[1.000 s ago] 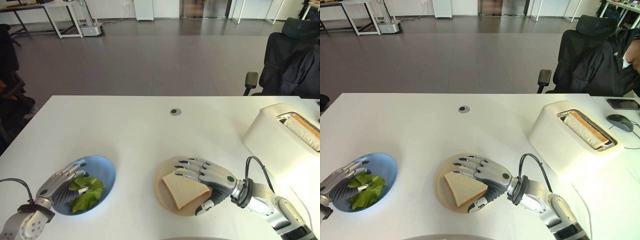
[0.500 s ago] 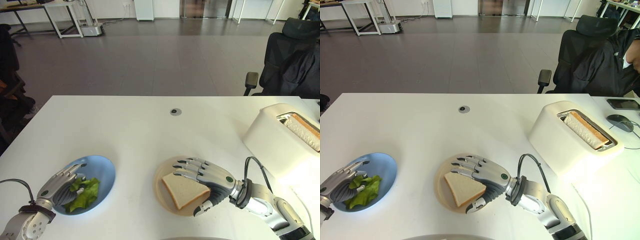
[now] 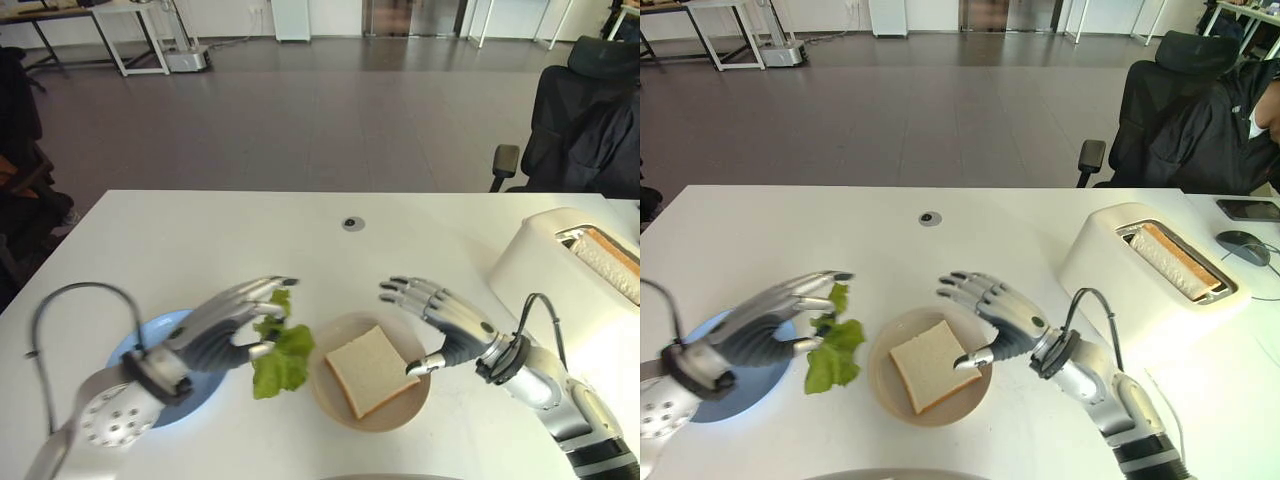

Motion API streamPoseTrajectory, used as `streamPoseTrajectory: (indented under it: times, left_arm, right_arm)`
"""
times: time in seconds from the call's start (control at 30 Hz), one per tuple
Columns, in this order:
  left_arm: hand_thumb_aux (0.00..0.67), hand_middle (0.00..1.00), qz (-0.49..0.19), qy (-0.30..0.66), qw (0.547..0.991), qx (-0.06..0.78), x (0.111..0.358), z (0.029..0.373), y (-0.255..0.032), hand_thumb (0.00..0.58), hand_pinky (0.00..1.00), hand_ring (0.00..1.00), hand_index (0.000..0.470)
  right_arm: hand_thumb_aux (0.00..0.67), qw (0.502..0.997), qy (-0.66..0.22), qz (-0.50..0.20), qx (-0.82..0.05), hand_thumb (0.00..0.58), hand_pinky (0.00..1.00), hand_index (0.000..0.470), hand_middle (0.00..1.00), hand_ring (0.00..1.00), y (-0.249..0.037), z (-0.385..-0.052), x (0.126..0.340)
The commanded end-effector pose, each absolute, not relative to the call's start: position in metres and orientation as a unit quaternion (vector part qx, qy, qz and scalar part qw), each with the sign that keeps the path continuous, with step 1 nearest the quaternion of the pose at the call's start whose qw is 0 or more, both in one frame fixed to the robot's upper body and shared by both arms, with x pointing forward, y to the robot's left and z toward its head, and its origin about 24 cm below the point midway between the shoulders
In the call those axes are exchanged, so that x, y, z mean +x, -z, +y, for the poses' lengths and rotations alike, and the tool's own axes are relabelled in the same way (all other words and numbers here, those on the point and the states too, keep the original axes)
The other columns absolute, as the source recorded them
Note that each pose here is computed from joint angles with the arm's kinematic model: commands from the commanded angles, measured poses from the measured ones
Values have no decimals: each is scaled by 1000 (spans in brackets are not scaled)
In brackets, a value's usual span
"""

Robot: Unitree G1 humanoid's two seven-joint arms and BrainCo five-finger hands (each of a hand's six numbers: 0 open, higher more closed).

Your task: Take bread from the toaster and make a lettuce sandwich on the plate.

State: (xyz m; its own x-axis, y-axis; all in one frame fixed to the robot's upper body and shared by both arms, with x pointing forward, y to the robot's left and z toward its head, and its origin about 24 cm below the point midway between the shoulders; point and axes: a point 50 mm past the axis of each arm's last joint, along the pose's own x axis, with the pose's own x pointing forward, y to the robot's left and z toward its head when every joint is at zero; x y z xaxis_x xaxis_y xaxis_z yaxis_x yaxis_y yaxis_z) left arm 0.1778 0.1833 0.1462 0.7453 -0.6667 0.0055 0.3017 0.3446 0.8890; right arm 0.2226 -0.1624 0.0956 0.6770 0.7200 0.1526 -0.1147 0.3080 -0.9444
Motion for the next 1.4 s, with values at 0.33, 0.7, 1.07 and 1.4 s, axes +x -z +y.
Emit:
streamPoseTrajectory:
  times: [0.33,0.7,1.07,1.4]
  left_arm:
    - [670,0,-123,467,735,477,210,87,-72,580,0,0,470]
    - [0,0,-131,449,732,495,214,83,-74,0,0,0,0]
    - [0,0,-175,371,776,480,198,109,-108,0,0,0,0]
    - [0,0,-208,251,907,268,181,121,-105,0,0,0,0]
  right_arm:
    - [0,763,-242,-277,-532,0,0,0,0,0,-100,-185,237]
    - [0,762,-254,-277,-528,0,0,0,0,0,-97,-181,234]
    - [0,723,-120,-294,-613,0,0,0,0,0,-166,-233,233]
    - [0,683,-10,-51,-729,0,0,0,0,0,-207,-346,222]
